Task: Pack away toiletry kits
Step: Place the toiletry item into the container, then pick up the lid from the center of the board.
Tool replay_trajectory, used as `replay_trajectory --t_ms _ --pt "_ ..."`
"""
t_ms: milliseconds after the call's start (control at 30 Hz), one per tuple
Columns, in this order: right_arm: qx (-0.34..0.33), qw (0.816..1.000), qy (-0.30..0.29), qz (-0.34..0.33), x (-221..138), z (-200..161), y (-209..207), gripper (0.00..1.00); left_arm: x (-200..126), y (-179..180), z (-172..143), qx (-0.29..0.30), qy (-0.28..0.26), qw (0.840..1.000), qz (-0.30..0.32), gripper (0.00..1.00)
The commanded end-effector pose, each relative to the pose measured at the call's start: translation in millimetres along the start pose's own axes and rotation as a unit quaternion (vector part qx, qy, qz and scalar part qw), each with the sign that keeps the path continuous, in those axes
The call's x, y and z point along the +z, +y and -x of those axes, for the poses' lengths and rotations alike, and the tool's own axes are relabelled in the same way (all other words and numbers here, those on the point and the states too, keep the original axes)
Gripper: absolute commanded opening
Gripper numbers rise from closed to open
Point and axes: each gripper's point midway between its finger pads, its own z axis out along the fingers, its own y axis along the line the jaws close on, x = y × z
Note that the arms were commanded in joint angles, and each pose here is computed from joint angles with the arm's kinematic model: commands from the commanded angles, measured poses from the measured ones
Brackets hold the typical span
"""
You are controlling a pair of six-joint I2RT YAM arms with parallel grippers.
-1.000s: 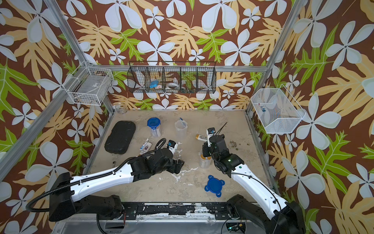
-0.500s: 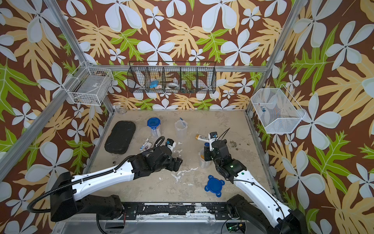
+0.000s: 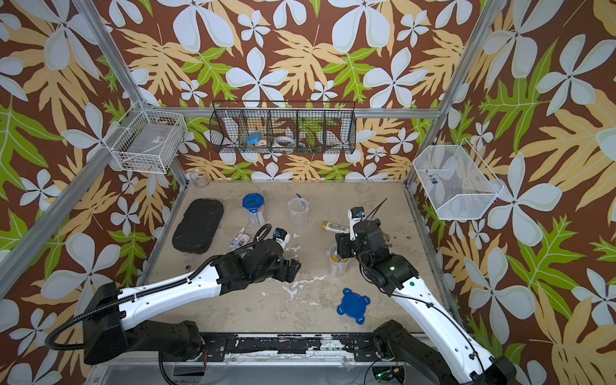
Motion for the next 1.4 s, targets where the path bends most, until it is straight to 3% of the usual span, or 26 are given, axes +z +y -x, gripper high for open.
replay_trajectory --t_ms 0,67,267,500,633,767,1067,1367 --pt "0.04 0.995 0.083 -0.033 -17.4 -38.0 -17.2 0.8 -3.7 -0.7 -1.2 0.0 0.005 1.0 -0.006 0.89" --pt "0.066 0.992 0.106 -0.03 -27.7 -51.2 -19.5 1.0 -4.2 -3.6 -3.6 0.003 0.01 1.0 -0.015 0.9" --pt "0.149 0.972 0.175 -0.042 -58.3 -97.2 -27.2 1.0 -10.7 -12.0 -6.1 0.008 0.014 0.999 -0.046 0.9" --pt "0.245 0.935 0.25 -0.053 -75.3 -169.6 -33.3 1.0 -30.2 -28.0 4.7 0.009 -0.014 0.995 -0.1 0.91" --pt "0.248 0.934 0.25 -0.063 -64.4 -182.0 -36.4 1.0 -37.1 -36.9 14.8 0.01 -0.03 0.992 -0.123 0.91" --pt "0.256 0.92 0.291 -0.067 -40.2 -203.6 -31.5 1.0 -45.0 -44.1 19.4 0.008 -0.039 0.989 -0.144 0.91" --pt "0.305 0.895 0.309 -0.106 -10.3 -249.7 -42.1 1.0 -56.4 -52.8 22.0 0.018 -0.05 0.983 -0.176 0.92" --pt "0.285 0.894 0.316 -0.137 6.2 -251.6 -48.9 1.0 -55.1 -53.0 16.6 0.021 -0.045 0.981 -0.187 0.92"
